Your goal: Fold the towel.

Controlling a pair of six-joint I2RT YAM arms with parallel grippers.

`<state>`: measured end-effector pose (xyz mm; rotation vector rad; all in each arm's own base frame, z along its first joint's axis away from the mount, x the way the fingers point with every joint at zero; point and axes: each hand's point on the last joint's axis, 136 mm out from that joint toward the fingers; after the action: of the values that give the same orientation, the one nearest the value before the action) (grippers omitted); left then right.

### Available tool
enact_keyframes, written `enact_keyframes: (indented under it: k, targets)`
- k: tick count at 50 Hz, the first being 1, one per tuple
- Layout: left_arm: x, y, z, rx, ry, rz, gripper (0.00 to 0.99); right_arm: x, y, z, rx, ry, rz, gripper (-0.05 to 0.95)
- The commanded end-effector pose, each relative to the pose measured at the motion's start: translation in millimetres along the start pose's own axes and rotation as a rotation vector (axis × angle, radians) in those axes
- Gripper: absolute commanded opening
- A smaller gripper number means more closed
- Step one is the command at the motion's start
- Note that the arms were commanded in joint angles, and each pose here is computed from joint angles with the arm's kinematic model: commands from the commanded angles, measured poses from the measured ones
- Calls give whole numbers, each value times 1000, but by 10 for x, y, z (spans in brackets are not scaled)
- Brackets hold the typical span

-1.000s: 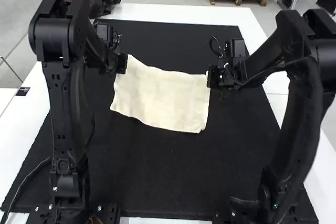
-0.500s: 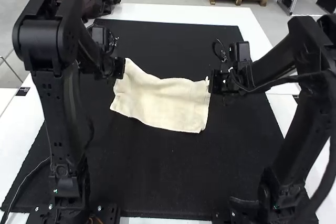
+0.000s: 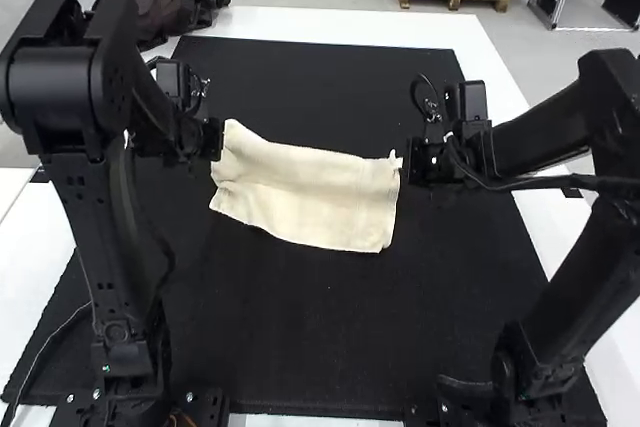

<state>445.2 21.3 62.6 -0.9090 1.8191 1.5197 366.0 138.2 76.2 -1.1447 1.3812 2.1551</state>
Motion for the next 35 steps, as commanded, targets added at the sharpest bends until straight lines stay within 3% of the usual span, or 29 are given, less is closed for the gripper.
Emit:
enact_keyframes:
  k: [1, 35]
  targets:
    - [-91, 108, 88, -19, -11, -34, 25, -36, 81, 23, -8, -4, -16, -23]
    - [387, 488, -11, -2, -8, 5, 25, 415, 266, 199, -70, -35, 76, -23]
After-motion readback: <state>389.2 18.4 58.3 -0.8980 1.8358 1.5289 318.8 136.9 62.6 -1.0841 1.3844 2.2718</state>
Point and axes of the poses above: each hand's point on the last joint's axis, 136 mm out from that joint toward the fingers, its own y axis back along the fingers, its own z axis along the line the jaws close on, x = y × z, and after that the axes turned 11 degrees about y, right-handed
